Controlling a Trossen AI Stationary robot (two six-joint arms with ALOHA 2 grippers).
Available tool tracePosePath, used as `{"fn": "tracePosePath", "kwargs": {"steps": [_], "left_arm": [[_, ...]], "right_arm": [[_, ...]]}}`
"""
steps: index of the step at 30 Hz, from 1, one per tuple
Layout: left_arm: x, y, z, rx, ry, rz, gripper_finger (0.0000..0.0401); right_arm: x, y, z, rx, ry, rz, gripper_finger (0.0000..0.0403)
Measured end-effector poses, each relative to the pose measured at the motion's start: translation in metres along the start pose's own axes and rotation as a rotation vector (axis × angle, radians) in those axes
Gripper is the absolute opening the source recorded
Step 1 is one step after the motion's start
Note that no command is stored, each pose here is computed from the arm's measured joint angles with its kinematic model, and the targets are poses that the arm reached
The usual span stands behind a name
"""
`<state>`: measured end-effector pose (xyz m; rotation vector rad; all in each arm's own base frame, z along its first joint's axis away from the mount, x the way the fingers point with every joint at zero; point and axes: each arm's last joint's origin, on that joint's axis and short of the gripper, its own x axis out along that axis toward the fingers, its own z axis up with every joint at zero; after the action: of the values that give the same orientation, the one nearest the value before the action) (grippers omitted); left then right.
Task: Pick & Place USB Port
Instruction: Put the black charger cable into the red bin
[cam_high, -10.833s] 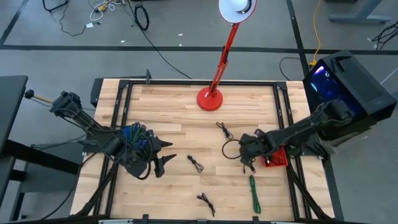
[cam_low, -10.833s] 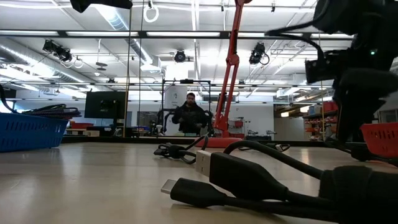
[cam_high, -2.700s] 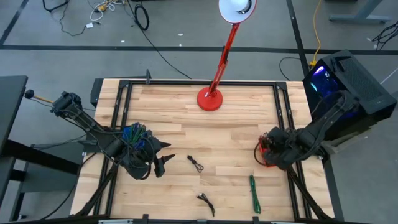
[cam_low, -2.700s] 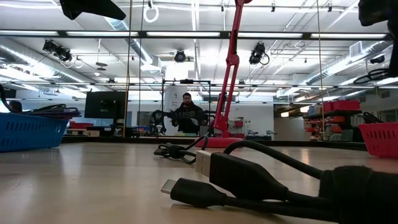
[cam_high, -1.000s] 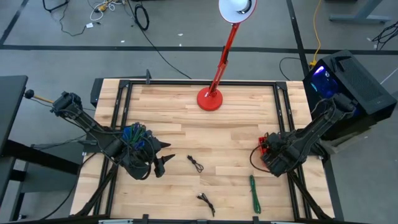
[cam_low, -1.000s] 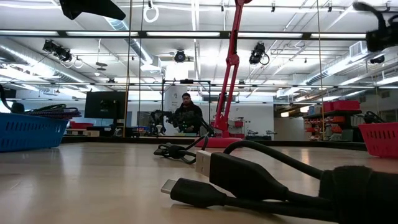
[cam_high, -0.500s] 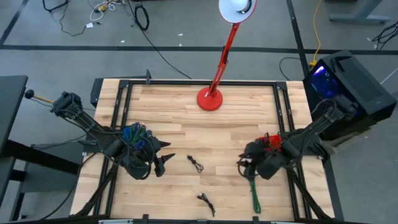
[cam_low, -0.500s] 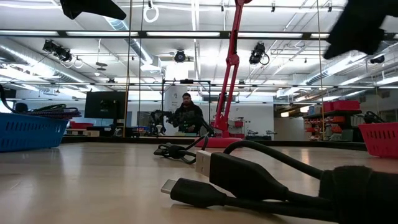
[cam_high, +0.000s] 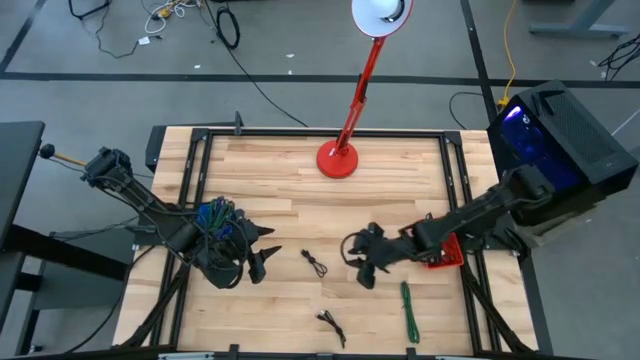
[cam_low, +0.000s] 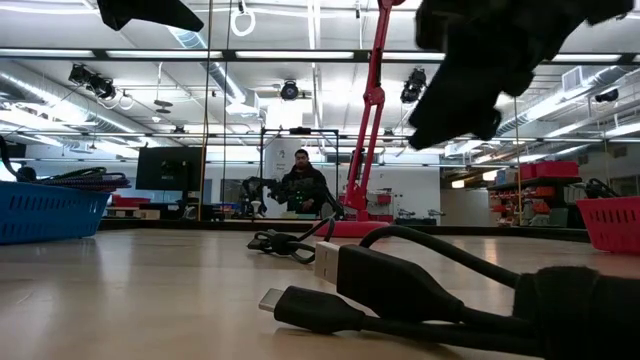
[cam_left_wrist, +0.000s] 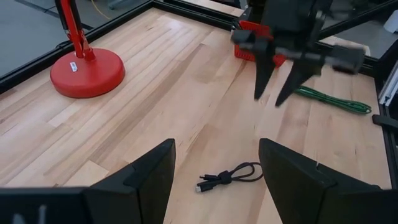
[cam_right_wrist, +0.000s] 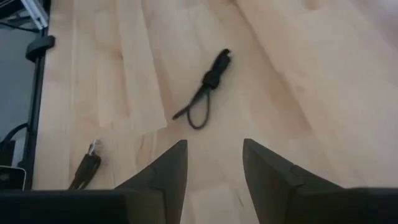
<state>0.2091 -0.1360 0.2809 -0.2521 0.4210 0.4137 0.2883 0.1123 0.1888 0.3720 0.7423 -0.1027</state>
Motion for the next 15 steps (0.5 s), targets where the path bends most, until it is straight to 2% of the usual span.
{"fn": "tracePosePath", "kwargs": {"steps": [7,15], "left_arm": [[0.0,0.0,0.0,0.003,0.001,0.001,0.0236],[0.001,0.0,-0.001,0.008,0.004,0.004,0.0236]], "right_arm": [[0.042,-0.012,-0.003,0.011,0.026,0.055,0.0155],[0.06,-0.018,-0.003,0.034,0.007,0.081,0.0155]]}}
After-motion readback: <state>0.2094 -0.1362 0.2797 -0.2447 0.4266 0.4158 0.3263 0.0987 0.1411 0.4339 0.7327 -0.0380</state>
